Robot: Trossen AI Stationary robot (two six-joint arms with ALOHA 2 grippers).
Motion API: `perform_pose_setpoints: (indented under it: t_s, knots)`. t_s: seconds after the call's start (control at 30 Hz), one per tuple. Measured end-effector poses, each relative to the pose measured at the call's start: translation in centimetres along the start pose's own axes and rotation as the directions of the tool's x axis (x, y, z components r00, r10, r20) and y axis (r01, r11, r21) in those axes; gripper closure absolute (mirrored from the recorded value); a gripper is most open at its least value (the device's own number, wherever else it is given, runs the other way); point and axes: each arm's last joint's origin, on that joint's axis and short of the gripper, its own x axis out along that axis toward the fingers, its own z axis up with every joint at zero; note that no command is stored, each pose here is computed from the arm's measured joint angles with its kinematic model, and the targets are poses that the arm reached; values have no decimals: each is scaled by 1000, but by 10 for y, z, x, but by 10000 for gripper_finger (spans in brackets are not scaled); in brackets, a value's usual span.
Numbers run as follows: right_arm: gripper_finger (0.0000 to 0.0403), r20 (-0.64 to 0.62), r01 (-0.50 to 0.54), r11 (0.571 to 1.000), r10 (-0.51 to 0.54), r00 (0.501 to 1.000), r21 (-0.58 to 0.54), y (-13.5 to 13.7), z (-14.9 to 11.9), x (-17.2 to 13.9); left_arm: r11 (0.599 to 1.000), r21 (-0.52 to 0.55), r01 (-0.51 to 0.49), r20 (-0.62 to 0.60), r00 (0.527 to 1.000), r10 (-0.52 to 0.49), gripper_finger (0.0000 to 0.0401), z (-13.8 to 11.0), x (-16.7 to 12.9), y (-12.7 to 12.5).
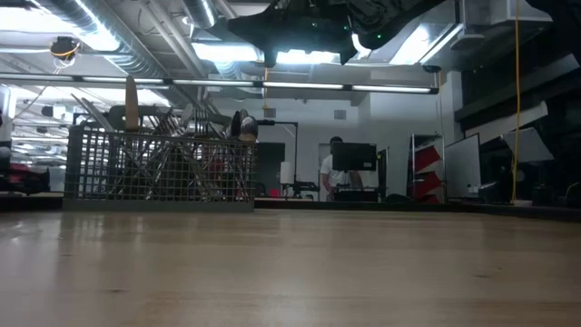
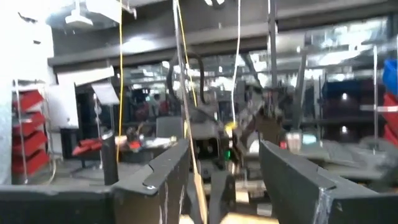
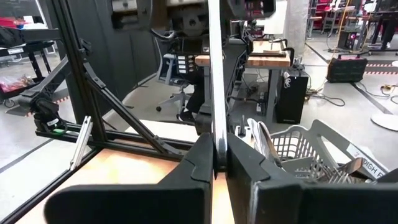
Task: Sort silverware
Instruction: Put the silver table knife into the silverware rack
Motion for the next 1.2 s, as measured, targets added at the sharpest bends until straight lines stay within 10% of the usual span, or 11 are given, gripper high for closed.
perform_pose_setpoints:
  t_s: [1.2]
  knots:
    - [379, 1, -17, 1000, 17, 1000, -3, 0, 0, 0, 998, 31, -56, 116, 992, 52, 217, 11, 2, 2]
